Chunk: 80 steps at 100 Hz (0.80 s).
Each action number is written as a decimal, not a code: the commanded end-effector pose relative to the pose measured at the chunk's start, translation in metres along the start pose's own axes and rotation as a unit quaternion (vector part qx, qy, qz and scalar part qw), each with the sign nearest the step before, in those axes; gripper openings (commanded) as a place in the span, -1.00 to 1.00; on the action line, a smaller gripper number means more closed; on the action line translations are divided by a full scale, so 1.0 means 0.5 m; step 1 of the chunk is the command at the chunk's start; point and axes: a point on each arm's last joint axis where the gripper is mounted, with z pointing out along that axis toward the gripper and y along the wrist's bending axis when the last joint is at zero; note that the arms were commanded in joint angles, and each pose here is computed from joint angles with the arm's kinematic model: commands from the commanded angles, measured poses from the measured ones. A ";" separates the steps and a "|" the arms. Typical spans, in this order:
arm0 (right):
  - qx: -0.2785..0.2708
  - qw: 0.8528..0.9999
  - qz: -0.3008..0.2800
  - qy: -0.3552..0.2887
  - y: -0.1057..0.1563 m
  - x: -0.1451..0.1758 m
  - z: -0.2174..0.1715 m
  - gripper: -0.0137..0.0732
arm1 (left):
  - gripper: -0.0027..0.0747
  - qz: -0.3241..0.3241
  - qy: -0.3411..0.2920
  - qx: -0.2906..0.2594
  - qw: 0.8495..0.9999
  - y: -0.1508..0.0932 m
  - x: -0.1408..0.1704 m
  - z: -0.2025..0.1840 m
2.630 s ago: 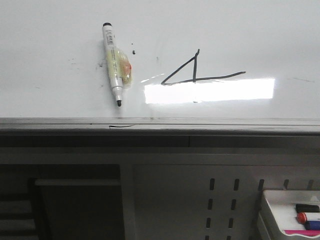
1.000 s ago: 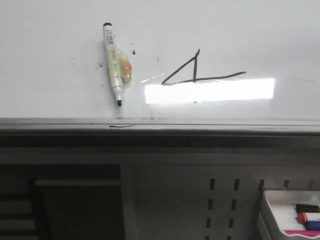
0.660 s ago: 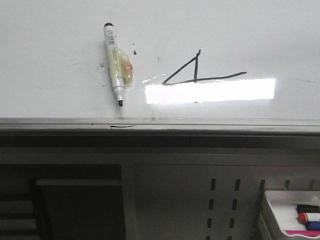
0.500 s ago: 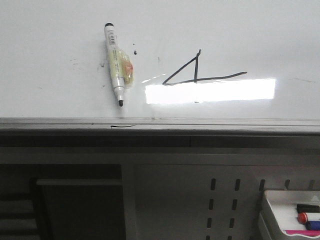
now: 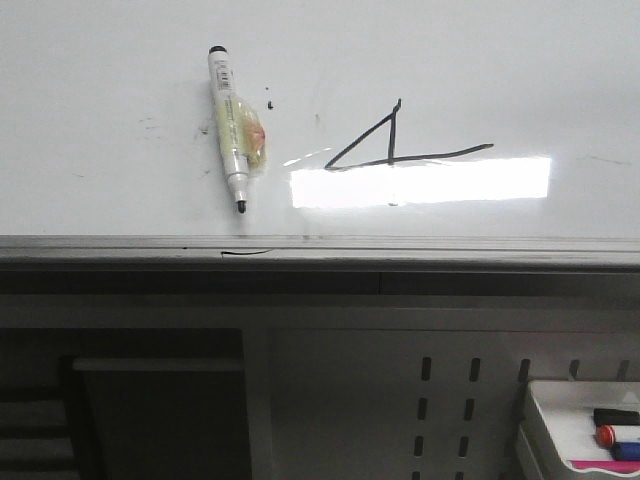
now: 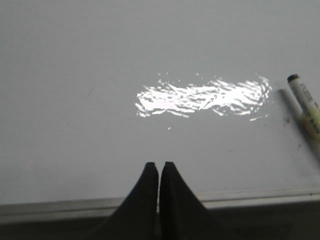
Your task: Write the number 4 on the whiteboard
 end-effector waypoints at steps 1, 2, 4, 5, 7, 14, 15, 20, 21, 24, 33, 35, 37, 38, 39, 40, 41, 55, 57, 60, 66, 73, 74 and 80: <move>0.030 0.999 0.004 -0.034 -0.014 -0.024 -0.001 -0.83 | -0.98 0.016 -0.040 -0.004 0.999 0.001 0.004 -0.007; 0.030 0.999 0.004 -0.034 -0.014 -0.024 -0.001 -0.83 | -0.98 0.017 -0.038 -0.004 0.999 0.001 0.007 -0.007; 0.030 0.999 0.004 -0.034 -0.014 -0.024 -0.001 -0.83 | -0.98 0.018 -0.035 -0.004 0.999 0.002 0.015 -0.008; 0.030 0.999 0.004 -0.034 -0.014 -0.024 -0.001 -0.83 | -0.98 0.019 -0.032 -0.004 0.999 0.002 0.021 -0.008; 0.030 0.999 0.004 -0.034 -0.014 -0.024 -0.001 -0.83 | -0.98 0.021 -0.030 -0.004 0.999 0.002 0.028 -0.008; 0.030 0.999 0.004 -0.034 -0.014 -0.024 -0.001 -0.83 | -0.98 0.022 -0.019 -0.005 1.000 0.003 0.053 -0.010; 0.030 0.999 0.004 -0.034 -0.014 -0.024 -0.001 -0.83 | -0.98 0.022 -0.020 -0.005 1.000 0.003 0.054 -0.011; 0.030 0.999 0.004 -0.034 -0.014 -0.024 -0.001 -0.83 | -0.98 0.023 0.011 -0.007 1.000 0.004 0.065 -0.013; 0.030 0.999 0.004 -0.034 -0.014 -0.024 -0.001 -0.83 | -0.98 0.023 0.014 -0.007 1.000 0.004 0.066 -0.013; 0.030 0.999 0.004 -0.034 -0.014 -0.024 -0.001 -0.83 | -0.98 0.023 0.022 -0.008 0.999 0.004 0.070 -0.014; 0.030 0.999 0.004 -0.034 -0.014 -0.024 -0.001 -0.83 | -0.98 0.023 0.057 -0.011 0.998 0.006 0.084 -0.018; 0.030 0.999 0.004 -0.034 -0.014 -0.024 -0.001 -0.83 | -0.98 0.023 0.068 -0.012 0.997 0.006 0.088 -0.020; 0.030 0.999 0.004 -0.034 -0.014 -0.024 -0.001 -0.83 | -0.98 0.020 0.078 -0.013 0.997 0.007 0.092 -0.021; 0.030 0.999 0.004 -0.034 -0.014 -0.024 -0.001 -0.83 | -0.98 0.020 0.081 -0.013 0.996 0.007 0.094 -0.022; 0.030 0.999 0.004 -0.034 -0.014 -0.024 -0.001 -0.83 | -0.98 0.018 0.086 -0.013 0.996 0.007 0.096 -0.023; 0.030 0.999 0.004 -0.034 -0.014 -0.024 -0.001 -0.84 | -0.98 0.015 0.089 -0.013 0.996 0.007 0.097 -0.024; 0.030 0.999 0.004 -0.034 -0.014 -0.024 -0.001 -0.83 | -0.98 0.013 0.093 -0.013 0.995 0.006 0.099 -0.025; 0.030 0.999 0.004 -0.034 -0.014 -0.024 -0.001 -0.83 | -0.98 -0.023 0.097 -0.006 0.995 0.003 0.101 -0.025; 0.030 0.999 0.004 -0.034 -0.014 -0.024 -0.001 -0.83 | -0.98 -0.030 0.098 -0.005 0.995 0.002 0.101 -0.025; 0.030 0.999 0.004 -0.034 -0.014 -0.024 -0.001 -0.84 | -0.98 -0.038 0.099 -0.003 0.994 0.001 0.102 -0.025; 0.030 0.999 0.004 -0.034 -0.014 -0.024 -0.001 -0.83 | -0.98 -0.047 0.099 -0.001 0.994 0.000 0.101 -0.025; 0.030 0.999 0.004 -0.034 -0.014 -0.024 -0.001 -0.83 | -0.98 -0.048 0.099 -0.001 0.994 0.000 0.101 -0.025; 0.030 0.999 0.004 -0.034 -0.014 -0.024 -0.001 -0.83 | -0.98 -0.048 0.099 -0.001 0.994 0.000 0.101 -0.025; 0.030 0.999 0.004 -0.034 -0.014 -0.024 -0.001 -0.83 | -0.98 -0.049 0.099 -0.001 0.994 0.000 0.101 -0.025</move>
